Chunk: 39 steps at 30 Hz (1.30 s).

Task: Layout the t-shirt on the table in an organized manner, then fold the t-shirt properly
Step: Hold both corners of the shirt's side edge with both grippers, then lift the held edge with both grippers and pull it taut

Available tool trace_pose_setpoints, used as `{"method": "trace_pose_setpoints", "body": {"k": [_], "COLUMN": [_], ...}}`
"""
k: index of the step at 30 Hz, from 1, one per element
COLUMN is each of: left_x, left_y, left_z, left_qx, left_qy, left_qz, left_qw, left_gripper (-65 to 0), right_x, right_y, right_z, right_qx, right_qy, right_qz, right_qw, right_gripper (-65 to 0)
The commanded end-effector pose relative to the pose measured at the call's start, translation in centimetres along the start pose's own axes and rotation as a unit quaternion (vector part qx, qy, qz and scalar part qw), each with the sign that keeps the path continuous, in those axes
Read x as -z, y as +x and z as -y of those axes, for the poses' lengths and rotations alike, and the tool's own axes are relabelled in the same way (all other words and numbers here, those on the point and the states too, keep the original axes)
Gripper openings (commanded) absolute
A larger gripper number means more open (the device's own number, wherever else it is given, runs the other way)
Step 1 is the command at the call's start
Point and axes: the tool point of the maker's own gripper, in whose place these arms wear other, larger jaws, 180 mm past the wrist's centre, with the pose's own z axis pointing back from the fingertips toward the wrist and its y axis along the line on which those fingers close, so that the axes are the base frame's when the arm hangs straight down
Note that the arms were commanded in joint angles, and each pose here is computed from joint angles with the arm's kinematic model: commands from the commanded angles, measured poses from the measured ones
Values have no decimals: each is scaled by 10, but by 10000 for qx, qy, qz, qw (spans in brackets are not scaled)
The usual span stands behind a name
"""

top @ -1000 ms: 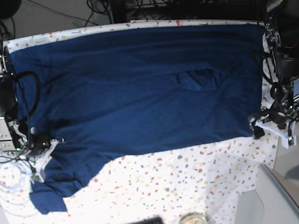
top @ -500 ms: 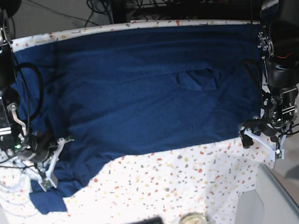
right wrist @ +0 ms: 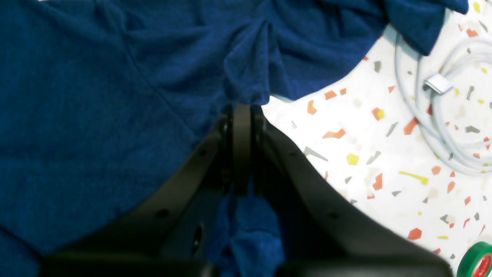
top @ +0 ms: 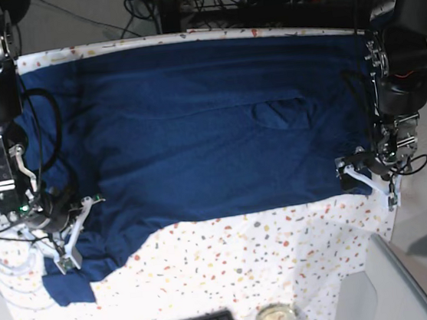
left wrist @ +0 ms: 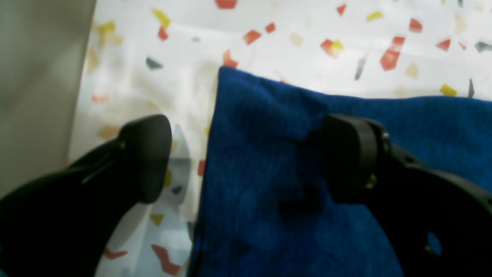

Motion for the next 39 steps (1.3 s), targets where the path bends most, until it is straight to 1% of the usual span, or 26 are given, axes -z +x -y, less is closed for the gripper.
{"method": "trace_pose_setpoints", "body": {"k": [1,4,6,7,9,15,18,22,25,28,32,37,39], "left_x": [-1,-1,-1,0,0,0,-2,-7,-12,-22,-36,-50,-51], "left_y": [19,18,18,18,20,23,35,38,23,15,9,1,-2], "left_z": [-10,-9,-7,-6,-5,-4,-3,-2,-1,2,-2,5,6], "left_qx": [50,58,48,38,25,-4,64,191,316,519,663,834,862], "left_qy": [128,112,89,81,71,69,67,55,46,35,268,225,219], "left_qz": [191,204,213,214,240,293,427,600,295,197,170,94,84], "left_qw": [9997,9997,9997,9997,9997,9995,9990,9980,9991,9984,9973,9962,9960], "left_gripper": [-72,-76,-114,-155,-263,-643,-650,-650,-650,-650,-650,-650,-650], "right_x": [-5,-5,-5,-5,-5,-6,-6,-6,-6,-6,-6,-7,-12], "right_y": [21,20,20,20,20,18,18,18,18,18,18,17,19], "right_z": [8,7,7,7,8,10,10,10,10,10,10,9,4], "right_qx": [-36,-36,-36,-36,-39,-47,-47,-37,-37,-37,-37,-47,-106], "right_qy": [-75,-59,-59,-59,-66,-84,-84,-96,-96,-96,-96,-90,-73], "right_qz": [288,283,283,283,281,267,267,267,267,267,267,282,373], "right_qw": [9996,9996,9996,9996,9996,9996,9996,9996,9996,9996,9996,9996,9992], "right_gripper": [-648,-648,-648,-648,-648,-648,-648,-648,-648,-648,-648,-648,-648]}}
